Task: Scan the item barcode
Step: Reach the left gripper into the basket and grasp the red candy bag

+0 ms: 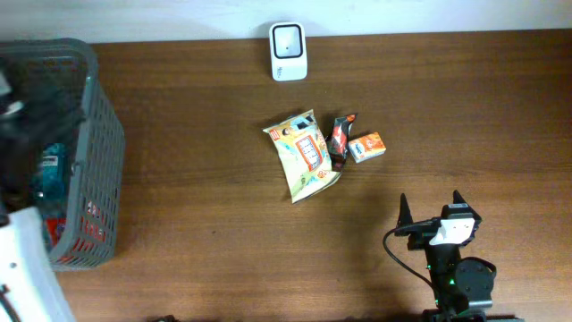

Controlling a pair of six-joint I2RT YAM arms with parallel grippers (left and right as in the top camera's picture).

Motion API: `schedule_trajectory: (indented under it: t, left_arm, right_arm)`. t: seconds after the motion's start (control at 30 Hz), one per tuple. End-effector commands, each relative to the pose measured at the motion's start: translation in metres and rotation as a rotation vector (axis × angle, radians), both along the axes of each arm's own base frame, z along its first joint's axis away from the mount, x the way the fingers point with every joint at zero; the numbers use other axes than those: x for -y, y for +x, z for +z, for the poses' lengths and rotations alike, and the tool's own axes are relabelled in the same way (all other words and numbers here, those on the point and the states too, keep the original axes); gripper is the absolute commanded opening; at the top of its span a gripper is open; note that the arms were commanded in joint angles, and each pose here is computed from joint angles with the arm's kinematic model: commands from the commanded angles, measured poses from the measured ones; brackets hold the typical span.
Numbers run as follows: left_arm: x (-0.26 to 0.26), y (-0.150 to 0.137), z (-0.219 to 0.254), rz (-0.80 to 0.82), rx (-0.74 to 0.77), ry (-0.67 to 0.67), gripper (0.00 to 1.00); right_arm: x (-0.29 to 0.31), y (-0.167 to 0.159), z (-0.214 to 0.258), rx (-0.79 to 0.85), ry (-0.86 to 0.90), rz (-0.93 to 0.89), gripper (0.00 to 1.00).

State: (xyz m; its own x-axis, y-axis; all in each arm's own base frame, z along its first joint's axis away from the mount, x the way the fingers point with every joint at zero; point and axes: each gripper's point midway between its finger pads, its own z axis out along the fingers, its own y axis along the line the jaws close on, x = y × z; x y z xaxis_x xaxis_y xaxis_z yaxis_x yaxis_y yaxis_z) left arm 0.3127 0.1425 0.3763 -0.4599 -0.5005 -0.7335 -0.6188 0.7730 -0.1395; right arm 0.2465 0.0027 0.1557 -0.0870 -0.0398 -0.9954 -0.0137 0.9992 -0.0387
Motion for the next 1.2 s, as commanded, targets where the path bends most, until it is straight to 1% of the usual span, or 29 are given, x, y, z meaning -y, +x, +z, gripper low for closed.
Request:
schedule_trajectory:
  t: [0.0,0.07,0.1,0.2,0.23,0.3,0.33,0.4,0.43,0.6,0.77,1.0,1.03,1.07,1.1,1.13,1.17]
  left_arm:
    - [-0.058,-0.028,-0.042,0.322,-0.029,-0.158,0.99]
    - [-0.080,-0.029,-0.073,0.380,-0.080,-0.182,0.99]
    - [-0.093,-0.029,-0.097,0.411,-0.124,-0.205,0.99]
    - [-0.106,-0.026,-0.153,0.444,-0.264,-0.277,0.99]
    - [-0.107,-0.023,-0.165,0.440,-0.290,-0.297,0.99]
    - [-0.096,-0.011,-0.201,0.408,-0.354,-0.424,0.99]
    - [-0.092,-0.015,-0.218,0.465,-0.397,-0.485,0.99]
    - [-0.086,-0.023,-0.240,0.549,-0.468,-0.557,0.99]
    - [-0.075,-0.037,-0.255,0.652,-0.522,-0.624,0.99]
    - [-0.063,-0.052,-0.285,0.816,-0.538,-0.694,0.99]
    - [-0.062,-0.045,-0.309,0.799,-0.492,-0.716,0.99]
    - [-0.053,-0.057,-0.333,0.806,-0.533,-0.727,0.99]
    - [-0.054,-0.056,-0.333,0.805,-0.526,-0.725,0.96]
    - [-0.055,-0.054,-0.333,0.803,-0.518,-0.722,0.85]
    - [-0.056,-0.054,-0.333,0.803,-0.514,-0.721,0.77]
    - [-0.056,-0.053,-0.333,0.802,-0.510,-0.720,0.67]
    - [-0.057,-0.051,-0.333,0.800,-0.503,-0.717,0.50]
  right_arm:
    - [0.003,0.000,-0.003,-0.006,-0.007,-0.014,0.98]
    - [0.003,0.000,-0.003,-0.006,-0.007,-0.014,0.98]
    - [0.003,0.000,-0.003,-0.006,-0.007,-0.014,0.98]
    - [0.003,0.000,-0.003,-0.006,-0.007,-0.014,0.98]
    - [0.003,0.000,-0.003,-0.006,-0.007,-0.014,0.98]
    - [0.003,0.000,-0.003,-0.006,-0.007,-0.014,0.98]
    - [0.003,0.000,-0.003,-0.006,-0.007,-0.014,0.98]
    - [0.003,0.000,-0.003,-0.006,-0.007,-0.014,0.98]
    - [0.003,0.000,-0.003,-0.006,-0.007,-0.014,0.98]
    - [0.003,0.000,-0.003,-0.006,-0.007,-0.014,0.98]
    - [0.003,0.000,-0.003,-0.006,-0.007,-0.014,0.98]
    - [0.003,0.000,-0.003,-0.006,-0.007,-0.014,0.98]
    - [0.003,0.000,-0.003,-0.006,-0.007,-0.014,0.98]
    - [0.003,0.000,-0.003,-0.006,-0.007,-0.014,0.98]
    - [0.003,0.000,-0.003,-0.006,-0.007,-0.014,0.98]
    - [0.003,0.000,-0.003,-0.006,-0.007,-0.014,0.98]
    - [0.003,0.000,-0.003,-0.006,-0.007,-0.014,0.98]
